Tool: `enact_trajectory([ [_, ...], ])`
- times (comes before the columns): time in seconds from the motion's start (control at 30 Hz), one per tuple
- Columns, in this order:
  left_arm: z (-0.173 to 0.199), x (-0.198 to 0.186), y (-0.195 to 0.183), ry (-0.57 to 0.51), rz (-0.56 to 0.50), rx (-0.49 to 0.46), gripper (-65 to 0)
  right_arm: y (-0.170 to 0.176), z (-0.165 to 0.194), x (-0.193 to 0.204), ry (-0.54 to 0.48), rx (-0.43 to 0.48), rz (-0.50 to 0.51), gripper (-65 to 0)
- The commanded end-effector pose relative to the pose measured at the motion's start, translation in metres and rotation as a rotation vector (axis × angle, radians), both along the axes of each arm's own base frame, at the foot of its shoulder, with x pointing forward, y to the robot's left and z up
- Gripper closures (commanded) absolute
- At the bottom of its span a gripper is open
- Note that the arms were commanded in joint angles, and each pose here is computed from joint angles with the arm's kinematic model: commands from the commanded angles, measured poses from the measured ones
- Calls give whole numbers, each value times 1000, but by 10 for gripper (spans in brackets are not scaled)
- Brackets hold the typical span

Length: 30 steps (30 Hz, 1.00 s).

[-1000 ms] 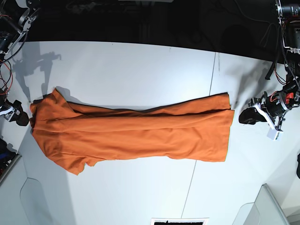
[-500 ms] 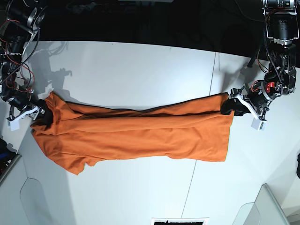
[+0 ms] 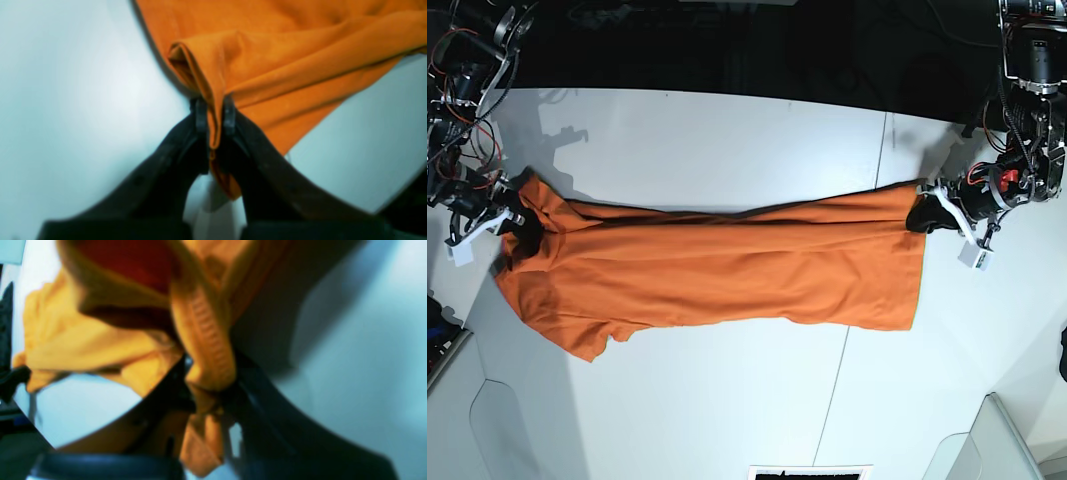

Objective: Layout the t-shirt on the table in an organized manner, then fold the t-shirt properly
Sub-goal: 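Release the folded edge and raise both grippers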

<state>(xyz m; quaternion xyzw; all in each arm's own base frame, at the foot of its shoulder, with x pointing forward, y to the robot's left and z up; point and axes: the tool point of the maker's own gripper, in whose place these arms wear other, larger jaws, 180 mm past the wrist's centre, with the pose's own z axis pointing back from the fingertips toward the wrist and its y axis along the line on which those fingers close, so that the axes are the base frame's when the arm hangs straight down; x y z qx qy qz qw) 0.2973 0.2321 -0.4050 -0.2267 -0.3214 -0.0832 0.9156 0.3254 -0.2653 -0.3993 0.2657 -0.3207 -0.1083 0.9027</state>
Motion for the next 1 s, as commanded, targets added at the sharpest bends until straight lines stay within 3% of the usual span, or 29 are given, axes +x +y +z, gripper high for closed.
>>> enact_trajectory([
  [0.0, 13, 3, 4, -34, -24, 6, 0, -14, 18, 4, -54, -33, -7, 0],
  [0.33, 21, -47, -14, -23, -163, 39, 0, -45, 7, -63, 32, -123, 20, 0],
  [0.5, 26, -51, -19, -35, -186, 44, 0, -51, 3, -77, 64, -141, 25, 0],
  [0.53, 27, -50, -19, -37, -186, 45, -30, -51, 3, -77, 68, -141, 27, 0],
  [0.57, 27, -49, -19, -38, -187, 48, -81, -51, 3, -77, 69, -139, 28, -10],
  [0.63, 26, -50, -18, -33, -187, 52, -166, -52, 4, -77, 66, -143, 27, -164],
  [0.7, 27, -49, -13, -30, -180, 60, -207, -55, 7, -76, 61, -152, 25, -260],
  [0.97, 63, -33, 21, -95, -83, 32, -211, -100, 54, -66, -73, -233, -100, -274],
])
